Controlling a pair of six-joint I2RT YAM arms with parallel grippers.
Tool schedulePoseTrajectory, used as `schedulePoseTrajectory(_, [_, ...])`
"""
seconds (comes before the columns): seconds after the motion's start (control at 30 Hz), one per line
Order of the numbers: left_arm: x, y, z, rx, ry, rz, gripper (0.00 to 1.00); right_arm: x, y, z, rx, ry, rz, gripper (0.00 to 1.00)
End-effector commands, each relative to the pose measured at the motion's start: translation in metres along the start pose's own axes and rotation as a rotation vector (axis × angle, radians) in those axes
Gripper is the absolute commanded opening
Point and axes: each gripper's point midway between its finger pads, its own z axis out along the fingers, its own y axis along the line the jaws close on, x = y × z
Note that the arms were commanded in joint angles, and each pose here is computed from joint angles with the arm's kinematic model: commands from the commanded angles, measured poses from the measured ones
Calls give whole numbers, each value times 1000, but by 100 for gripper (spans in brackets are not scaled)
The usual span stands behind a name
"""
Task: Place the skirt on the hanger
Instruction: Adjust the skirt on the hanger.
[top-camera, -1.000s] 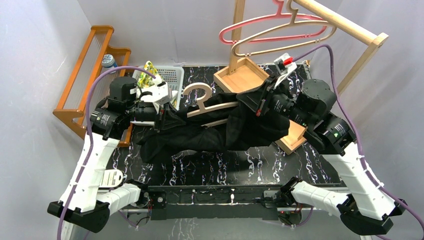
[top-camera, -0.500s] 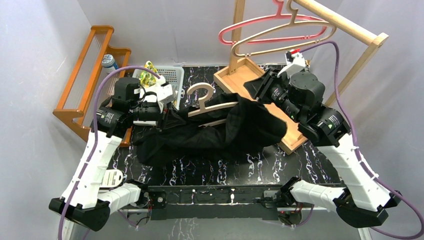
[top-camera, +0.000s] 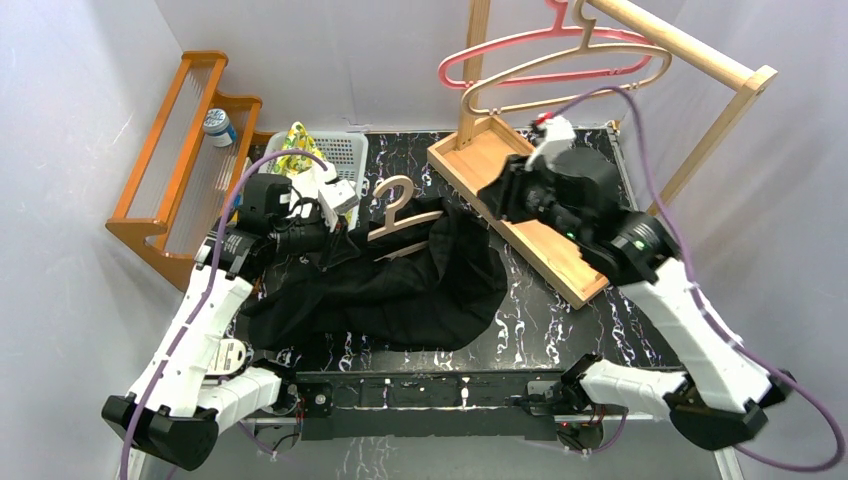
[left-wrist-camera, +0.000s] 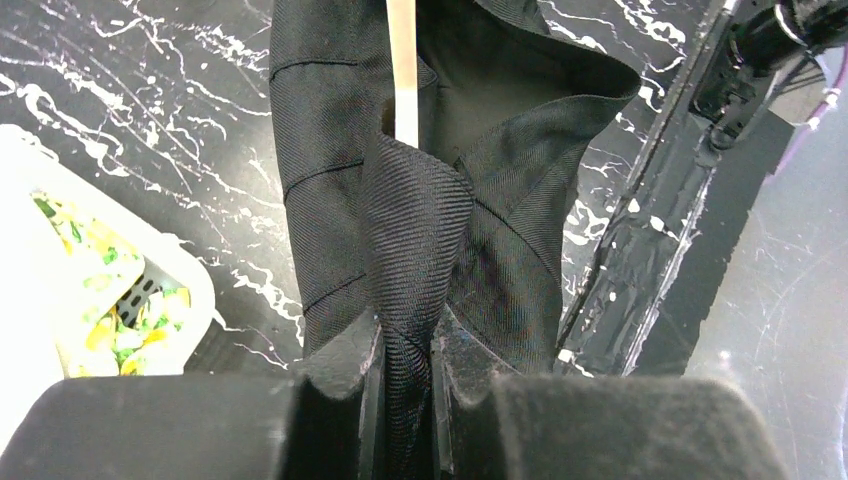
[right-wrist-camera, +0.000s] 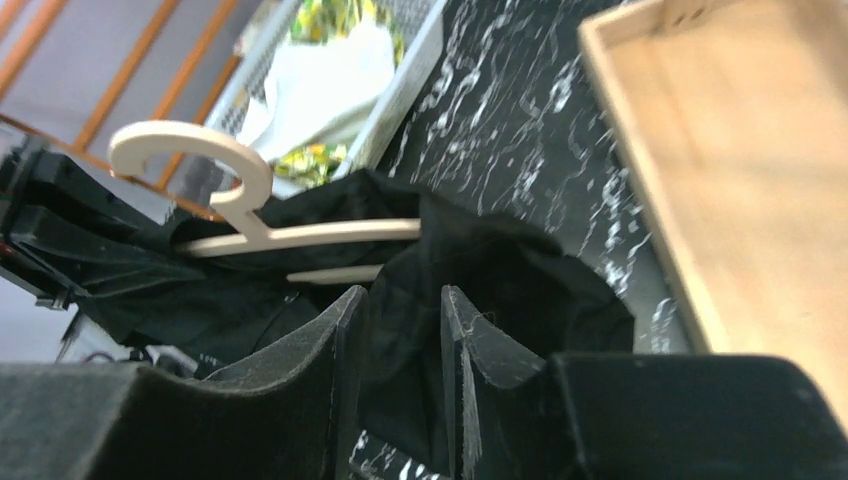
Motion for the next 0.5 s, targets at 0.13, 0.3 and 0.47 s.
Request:
schedulePoseTrajectory(0.13, [-6, 12, 4, -87, -69, -97, 0, 69, 45, 44, -61, 232, 54, 47])
schedulePoseTrajectory(0.3, [-9, 9, 5, -67, -76, -108, 0, 125, 46, 91, 97, 271, -101, 57])
schedulePoseTrajectory(0.47, [-13, 1, -2, -45, -86, -88, 0, 125, 11, 111, 300, 206, -173, 54])
